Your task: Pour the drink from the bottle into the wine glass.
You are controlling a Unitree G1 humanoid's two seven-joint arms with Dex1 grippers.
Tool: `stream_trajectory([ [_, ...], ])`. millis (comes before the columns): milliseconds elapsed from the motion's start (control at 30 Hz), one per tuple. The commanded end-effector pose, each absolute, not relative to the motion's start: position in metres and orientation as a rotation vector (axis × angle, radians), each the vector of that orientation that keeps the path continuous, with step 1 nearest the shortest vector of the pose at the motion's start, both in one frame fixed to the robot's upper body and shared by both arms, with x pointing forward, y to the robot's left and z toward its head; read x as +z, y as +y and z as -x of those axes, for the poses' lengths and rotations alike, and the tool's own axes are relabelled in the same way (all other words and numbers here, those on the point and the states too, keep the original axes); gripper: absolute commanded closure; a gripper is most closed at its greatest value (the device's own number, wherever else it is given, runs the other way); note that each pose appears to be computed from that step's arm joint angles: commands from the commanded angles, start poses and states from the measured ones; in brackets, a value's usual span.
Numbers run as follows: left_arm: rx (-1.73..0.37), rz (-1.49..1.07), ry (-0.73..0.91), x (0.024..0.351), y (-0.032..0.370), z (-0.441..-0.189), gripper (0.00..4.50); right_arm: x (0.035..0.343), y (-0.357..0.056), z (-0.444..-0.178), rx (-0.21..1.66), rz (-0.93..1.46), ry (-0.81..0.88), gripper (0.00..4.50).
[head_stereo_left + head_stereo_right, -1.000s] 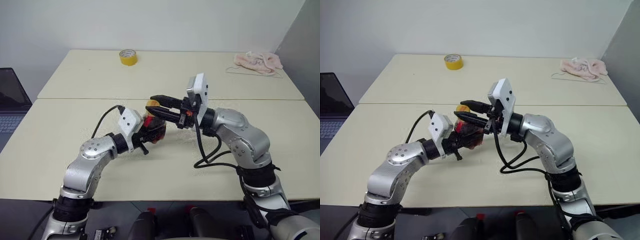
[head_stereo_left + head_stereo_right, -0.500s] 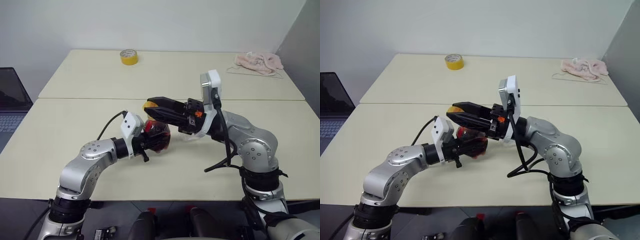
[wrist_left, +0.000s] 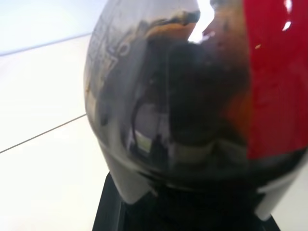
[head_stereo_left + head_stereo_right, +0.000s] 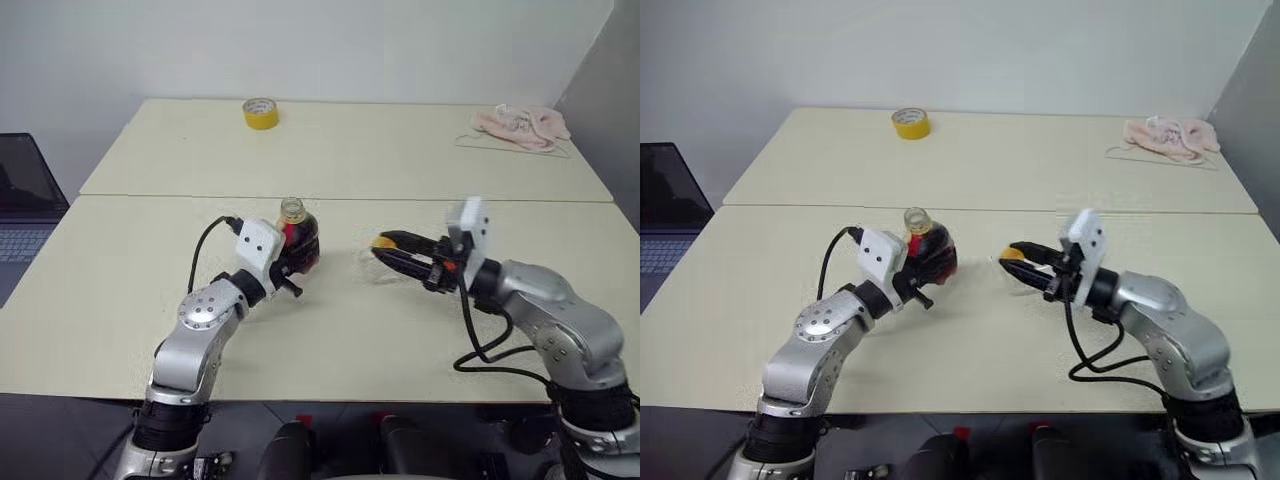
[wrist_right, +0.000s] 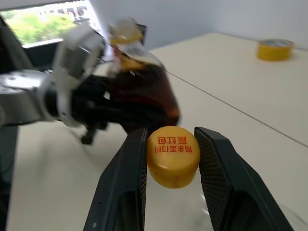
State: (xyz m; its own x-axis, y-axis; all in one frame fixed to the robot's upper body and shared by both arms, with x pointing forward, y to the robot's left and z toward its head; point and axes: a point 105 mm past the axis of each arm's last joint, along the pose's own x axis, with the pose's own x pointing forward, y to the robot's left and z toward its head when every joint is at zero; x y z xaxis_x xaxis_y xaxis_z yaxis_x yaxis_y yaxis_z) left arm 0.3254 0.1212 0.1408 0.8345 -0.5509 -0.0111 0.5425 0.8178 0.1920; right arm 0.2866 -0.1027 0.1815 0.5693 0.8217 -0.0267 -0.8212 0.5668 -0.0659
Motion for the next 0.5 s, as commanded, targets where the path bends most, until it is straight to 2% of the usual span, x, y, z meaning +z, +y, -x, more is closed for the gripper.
stream_trajectory([
  [33, -0.546, -0.209, -0.139, 0.158, 0.119, -0.325, 3.68, 0.183, -0.139, -0.289, 0.811, 0.113, -0.031, 3.28],
  [233, -0.516, -0.201, -0.149, 0.158, 0.119, -0.330, 3.68, 0.139, -0.204, -0.297, 0.539, 0.145, 0.074, 3.28],
  [500, -0.509, -0.200, -0.155, 0.159, 0.118, -0.331, 3.68, 0.094, -0.240, -0.302, 0.405, 0.199, 0.196, 3.28],
])
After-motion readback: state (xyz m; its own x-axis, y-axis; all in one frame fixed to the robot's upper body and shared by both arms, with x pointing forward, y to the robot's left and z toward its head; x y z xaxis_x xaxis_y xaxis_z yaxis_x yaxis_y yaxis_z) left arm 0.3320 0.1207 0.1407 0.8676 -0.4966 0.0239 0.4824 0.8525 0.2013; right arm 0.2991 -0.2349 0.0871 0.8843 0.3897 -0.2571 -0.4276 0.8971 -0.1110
